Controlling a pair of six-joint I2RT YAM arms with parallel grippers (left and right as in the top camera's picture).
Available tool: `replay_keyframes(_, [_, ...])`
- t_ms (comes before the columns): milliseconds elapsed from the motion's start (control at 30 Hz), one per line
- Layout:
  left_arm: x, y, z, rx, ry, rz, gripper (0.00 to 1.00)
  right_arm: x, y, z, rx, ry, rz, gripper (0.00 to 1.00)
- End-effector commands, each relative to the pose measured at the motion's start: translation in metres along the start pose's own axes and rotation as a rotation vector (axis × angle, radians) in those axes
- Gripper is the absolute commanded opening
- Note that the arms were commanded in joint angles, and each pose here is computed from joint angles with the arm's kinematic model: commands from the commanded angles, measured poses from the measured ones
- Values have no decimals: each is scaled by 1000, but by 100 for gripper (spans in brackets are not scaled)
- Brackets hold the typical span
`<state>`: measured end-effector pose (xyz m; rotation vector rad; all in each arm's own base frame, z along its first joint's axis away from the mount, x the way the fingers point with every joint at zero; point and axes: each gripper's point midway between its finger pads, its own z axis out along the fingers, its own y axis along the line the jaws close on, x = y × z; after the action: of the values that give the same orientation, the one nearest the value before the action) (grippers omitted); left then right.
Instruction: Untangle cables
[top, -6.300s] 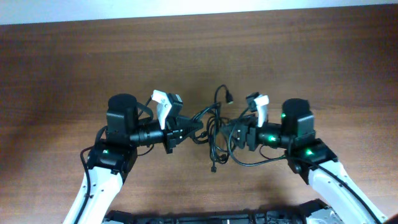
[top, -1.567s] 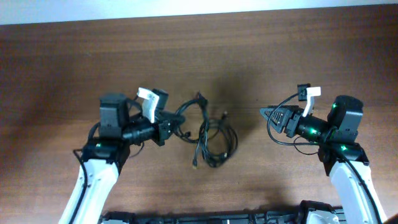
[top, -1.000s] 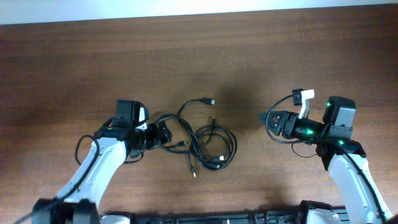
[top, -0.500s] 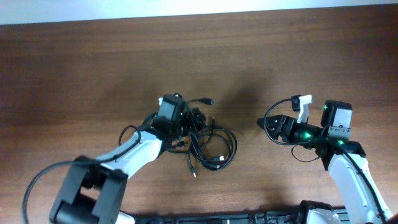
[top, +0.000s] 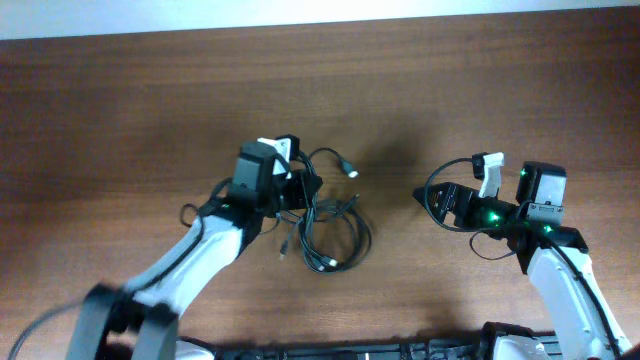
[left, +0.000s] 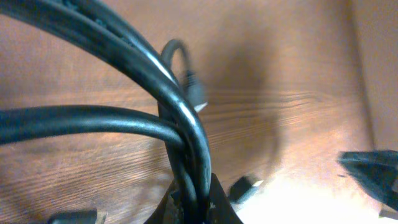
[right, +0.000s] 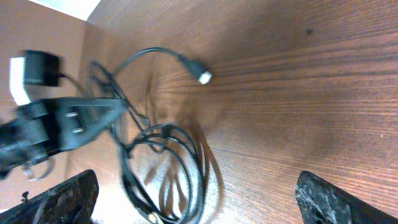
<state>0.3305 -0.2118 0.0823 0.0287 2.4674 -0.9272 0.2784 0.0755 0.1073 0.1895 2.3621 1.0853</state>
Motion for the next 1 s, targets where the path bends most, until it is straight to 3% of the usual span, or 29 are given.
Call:
replay_keyframes(0, [-13,-33,-41,72,-70,200,0,0,0,1,2,1,-15,99])
replay_keyframes(133, [-5,-40,-62,63,-64,311,0,0,0,1,2,1,-15,99])
replay_keyframes(467, [26,-71,-71,277,72,296,0,0,0,1,3,1,-15,99])
replay_keyframes(833, [37,-80,-75,348,123,285,0,10,0,1,-1,35,65,99])
replay_keyframes(967, [37,-84,-77,376,103,403,0,3,-2,1,16,10,40,99])
